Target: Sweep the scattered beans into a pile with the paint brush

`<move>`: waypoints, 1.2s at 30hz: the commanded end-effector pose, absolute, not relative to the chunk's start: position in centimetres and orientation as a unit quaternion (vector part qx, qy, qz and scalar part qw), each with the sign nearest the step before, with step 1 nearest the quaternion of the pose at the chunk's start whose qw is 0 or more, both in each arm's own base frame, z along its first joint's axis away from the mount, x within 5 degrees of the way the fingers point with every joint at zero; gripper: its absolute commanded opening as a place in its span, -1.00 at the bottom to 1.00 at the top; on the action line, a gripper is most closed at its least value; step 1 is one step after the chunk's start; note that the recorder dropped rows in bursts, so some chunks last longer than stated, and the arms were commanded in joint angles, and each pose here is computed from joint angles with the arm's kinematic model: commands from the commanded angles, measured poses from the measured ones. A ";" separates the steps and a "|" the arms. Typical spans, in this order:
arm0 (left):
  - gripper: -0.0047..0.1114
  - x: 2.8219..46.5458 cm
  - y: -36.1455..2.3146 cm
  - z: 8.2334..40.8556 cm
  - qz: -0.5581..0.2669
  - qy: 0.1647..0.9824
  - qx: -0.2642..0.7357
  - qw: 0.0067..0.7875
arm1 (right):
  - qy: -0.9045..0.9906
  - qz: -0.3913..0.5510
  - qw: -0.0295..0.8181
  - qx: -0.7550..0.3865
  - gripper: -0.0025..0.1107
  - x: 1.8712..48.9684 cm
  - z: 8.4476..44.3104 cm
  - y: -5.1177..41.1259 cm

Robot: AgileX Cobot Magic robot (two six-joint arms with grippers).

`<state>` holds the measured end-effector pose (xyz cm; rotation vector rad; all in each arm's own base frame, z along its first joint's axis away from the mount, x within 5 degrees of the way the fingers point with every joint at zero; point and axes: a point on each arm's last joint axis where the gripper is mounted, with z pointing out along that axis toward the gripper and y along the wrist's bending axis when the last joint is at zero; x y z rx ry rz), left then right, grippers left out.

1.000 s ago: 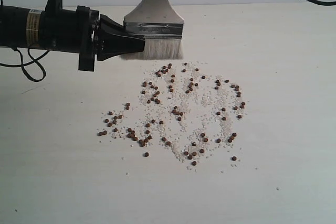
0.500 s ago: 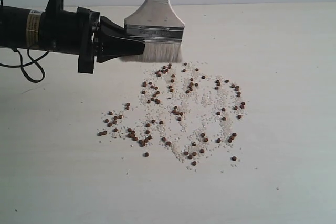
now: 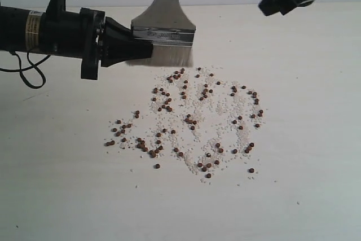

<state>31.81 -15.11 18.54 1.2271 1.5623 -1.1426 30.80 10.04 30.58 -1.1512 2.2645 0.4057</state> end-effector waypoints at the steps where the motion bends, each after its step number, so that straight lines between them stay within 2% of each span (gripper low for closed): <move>1: -0.92 32.5 -13.3 18.4 -0.455 0.637 0.461 0.418 | 0.750 0.270 0.400 -0.453 -0.96 31.6 30.9 10.9; 6: -0.92 33.3 -12.2 16.9 -0.450 0.649 0.443 0.424 | 0.673 0.349 0.461 -0.461 -0.96 32.1 31.1 11.7; 10: -0.92 33.3 -12.2 16.1 -0.451 0.650 0.446 0.418 | 0.659 0.398 0.491 -0.407 -0.90 33.5 30.2 13.6; 12: -0.92 33.3 -12.2 16.1 -0.450 0.650 0.450 0.416 | 0.675 0.397 0.490 -0.384 -0.76 34.3 29.2 14.2; 17: -0.92 33.2 -12.2 16.0 -0.449 0.648 0.455 0.413 | 0.691 0.382 0.489 -0.370 -0.20 35.4 27.4 14.9; 25: -0.92 33.1 -12.2 16.0 -0.444 0.643 0.467 0.413 | 0.655 0.403 0.510 -0.384 0.13 35.1 27.8 15.3; 36: -0.92 33.1 -12.2 15.9 -0.443 0.642 0.470 0.414 | 0.604 0.452 0.501 -0.424 0.17 35.2 25.6 16.1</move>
